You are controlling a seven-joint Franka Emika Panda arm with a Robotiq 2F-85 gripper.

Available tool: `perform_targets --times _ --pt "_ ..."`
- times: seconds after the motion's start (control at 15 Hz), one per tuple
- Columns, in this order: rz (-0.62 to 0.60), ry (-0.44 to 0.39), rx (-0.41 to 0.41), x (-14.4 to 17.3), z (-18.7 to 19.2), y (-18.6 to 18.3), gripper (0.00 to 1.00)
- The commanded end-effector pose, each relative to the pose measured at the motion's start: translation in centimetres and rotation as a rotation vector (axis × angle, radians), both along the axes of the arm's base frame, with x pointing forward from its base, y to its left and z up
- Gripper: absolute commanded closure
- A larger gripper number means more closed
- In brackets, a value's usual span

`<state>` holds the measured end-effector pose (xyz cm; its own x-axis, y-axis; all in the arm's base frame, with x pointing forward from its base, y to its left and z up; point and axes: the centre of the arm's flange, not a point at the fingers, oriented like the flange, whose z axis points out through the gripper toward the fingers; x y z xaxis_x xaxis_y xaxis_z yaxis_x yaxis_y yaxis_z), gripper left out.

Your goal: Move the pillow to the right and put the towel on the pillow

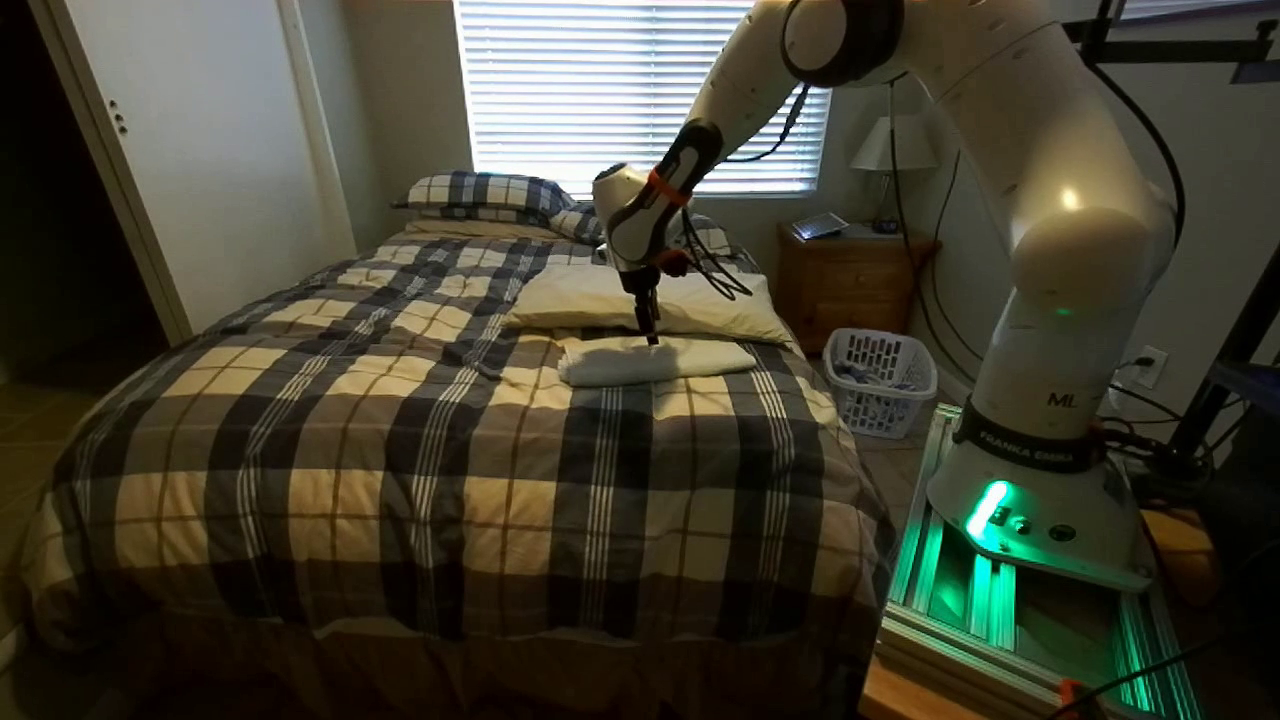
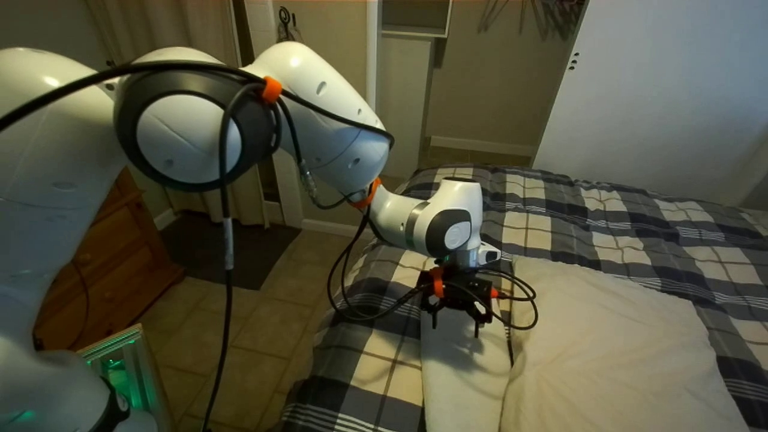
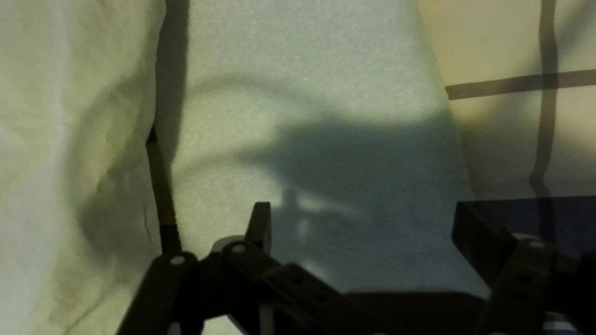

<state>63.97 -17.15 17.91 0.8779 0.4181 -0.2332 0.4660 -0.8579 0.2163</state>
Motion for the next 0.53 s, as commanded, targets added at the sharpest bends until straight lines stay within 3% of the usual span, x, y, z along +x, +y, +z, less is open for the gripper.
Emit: perform_targets --times 0.0,0.2,0.47 --pt "0.010 0.028 0.029 0.5 -1.3 0.9 0.00" --pt "0.012 0.049 0.069 0.7 -2.2 1.8 0.00" --pt "0.014 0.088 0.065 0.7 -3.3 2.8 0.00"
